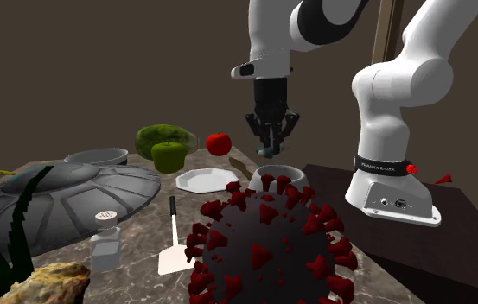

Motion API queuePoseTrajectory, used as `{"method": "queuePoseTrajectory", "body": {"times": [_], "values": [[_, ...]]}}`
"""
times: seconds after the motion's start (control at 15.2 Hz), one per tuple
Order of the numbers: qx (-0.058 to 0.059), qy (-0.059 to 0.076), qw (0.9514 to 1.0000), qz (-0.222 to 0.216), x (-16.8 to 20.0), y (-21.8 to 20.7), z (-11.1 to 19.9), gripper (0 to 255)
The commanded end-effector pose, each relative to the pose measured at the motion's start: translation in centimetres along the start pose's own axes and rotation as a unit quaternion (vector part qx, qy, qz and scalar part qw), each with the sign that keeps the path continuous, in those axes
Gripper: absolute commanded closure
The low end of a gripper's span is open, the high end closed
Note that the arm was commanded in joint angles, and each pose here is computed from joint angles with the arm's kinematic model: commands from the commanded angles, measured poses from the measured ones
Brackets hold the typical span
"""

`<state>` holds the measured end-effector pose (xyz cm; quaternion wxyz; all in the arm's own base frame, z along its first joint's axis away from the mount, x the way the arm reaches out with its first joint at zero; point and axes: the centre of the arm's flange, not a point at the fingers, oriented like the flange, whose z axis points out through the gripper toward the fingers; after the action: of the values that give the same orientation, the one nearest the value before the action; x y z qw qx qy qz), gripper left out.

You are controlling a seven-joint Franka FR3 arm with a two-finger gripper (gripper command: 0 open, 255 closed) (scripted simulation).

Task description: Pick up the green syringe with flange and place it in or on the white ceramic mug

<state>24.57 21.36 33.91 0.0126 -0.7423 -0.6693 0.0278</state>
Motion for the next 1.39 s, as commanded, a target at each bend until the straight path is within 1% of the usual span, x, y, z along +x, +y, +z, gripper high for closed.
{"method": "queuePoseTrajectory", "body": {"times": [0.0, 0.26, 0.53, 0.59, 1.32], "values": [[0.000, 0.000, 1.0000, 0.000, -0.1, -0.1, -1.0, 255], [0.000, 0.000, 1.0000, 0.000, -0.1, -0.2, -2.9, 255], [0.000, 0.000, 1.0000, 0.000, 3.8, -3.7, -3.7, 255], [0.000, 0.000, 1.0000, 0.000, 4.1, -4.0, -3.7, 255], [0.000, 0.000, 1.0000, 0.000, 4.3, -3.7, 2.0, 255]]}}
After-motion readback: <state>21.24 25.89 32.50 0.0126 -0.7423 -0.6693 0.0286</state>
